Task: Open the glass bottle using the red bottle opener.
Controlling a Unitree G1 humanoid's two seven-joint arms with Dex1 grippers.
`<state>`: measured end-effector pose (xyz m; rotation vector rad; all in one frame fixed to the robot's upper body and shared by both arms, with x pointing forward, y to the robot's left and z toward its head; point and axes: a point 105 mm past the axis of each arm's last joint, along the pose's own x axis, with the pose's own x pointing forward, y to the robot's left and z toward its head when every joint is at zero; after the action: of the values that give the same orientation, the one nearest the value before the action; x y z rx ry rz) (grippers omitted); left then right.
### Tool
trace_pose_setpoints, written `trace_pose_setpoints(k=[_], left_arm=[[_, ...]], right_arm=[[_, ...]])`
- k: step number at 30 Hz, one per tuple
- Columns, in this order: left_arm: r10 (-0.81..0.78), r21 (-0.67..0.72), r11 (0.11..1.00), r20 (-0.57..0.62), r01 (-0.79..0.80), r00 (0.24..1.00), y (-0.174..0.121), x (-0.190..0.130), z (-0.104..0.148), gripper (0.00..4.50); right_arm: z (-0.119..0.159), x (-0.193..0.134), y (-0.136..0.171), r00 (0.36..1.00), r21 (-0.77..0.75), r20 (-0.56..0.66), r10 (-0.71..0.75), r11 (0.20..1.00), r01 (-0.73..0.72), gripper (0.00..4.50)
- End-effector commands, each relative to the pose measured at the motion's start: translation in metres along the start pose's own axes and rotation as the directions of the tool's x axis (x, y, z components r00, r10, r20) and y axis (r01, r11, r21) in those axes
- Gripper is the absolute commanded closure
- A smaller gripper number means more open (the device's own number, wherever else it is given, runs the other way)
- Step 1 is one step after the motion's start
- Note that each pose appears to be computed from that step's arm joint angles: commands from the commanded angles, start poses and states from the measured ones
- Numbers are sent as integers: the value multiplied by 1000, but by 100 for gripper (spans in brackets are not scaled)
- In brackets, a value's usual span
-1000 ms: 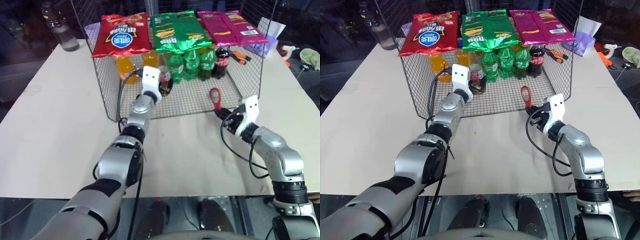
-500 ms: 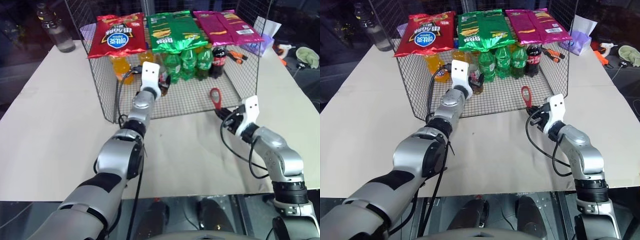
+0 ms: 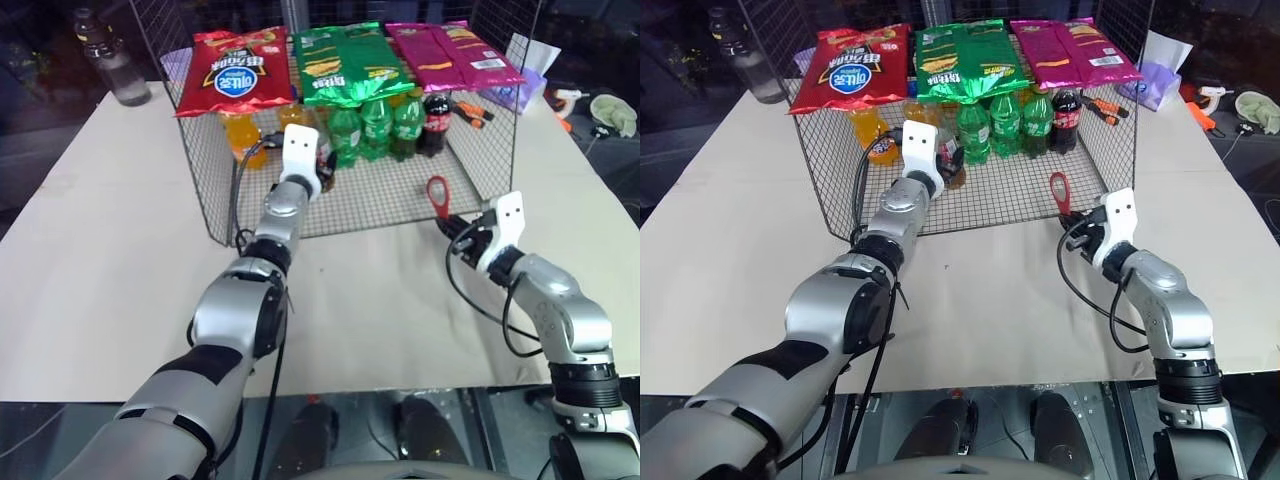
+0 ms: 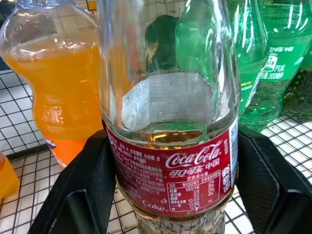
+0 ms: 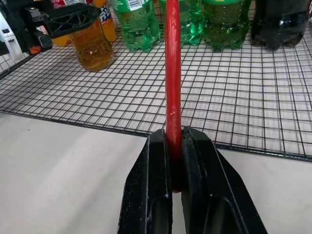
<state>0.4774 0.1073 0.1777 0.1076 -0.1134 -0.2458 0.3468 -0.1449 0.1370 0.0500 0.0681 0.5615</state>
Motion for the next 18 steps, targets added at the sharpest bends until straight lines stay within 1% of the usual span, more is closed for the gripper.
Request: trace_pose_setpoints(k=[1, 5, 7, 9, 11, 14, 16, 18], left_arm=[[-71, -31, 997, 129, 75, 989, -8, 0, 27, 172], [-174, -10, 984, 193, 179, 966, -20, -8, 32, 172], [-217, 30, 976, 212, 216, 953, -25, -15, 33, 172], [-259, 67, 966, 238, 250, 936, -29, -26, 35, 172], [-283, 55, 959, 257, 278, 924, -32, -37, 37, 172], [-354, 51, 935, 241, 352, 904, -42, -56, 35, 172], [-409, 67, 912, 225, 404, 885, -49, -68, 35, 172], [-444, 50, 894, 218, 445, 869, -53, -79, 37, 172]], right_arm=[[15, -1, 4, 998, -31, 60, 11, 999, -9, 450], [15, -3, 2, 998, -28, 63, -2, 1000, 4, 450], [13, -3, 3, 998, -29, 62, -2, 1000, 4, 450], [14, -2, 4, 998, -31, 66, 0, 1000, 2, 450], [18, -3, 3, 997, -33, 79, -3, 999, 6, 450], [25, -4, 2, 995, -36, 96, 0, 999, 4, 450], [27, -7, 0, 996, -66, 91, 2, 998, 4, 450], [27, -10, -1, 996, -81, 85, 7, 997, 0, 450]])
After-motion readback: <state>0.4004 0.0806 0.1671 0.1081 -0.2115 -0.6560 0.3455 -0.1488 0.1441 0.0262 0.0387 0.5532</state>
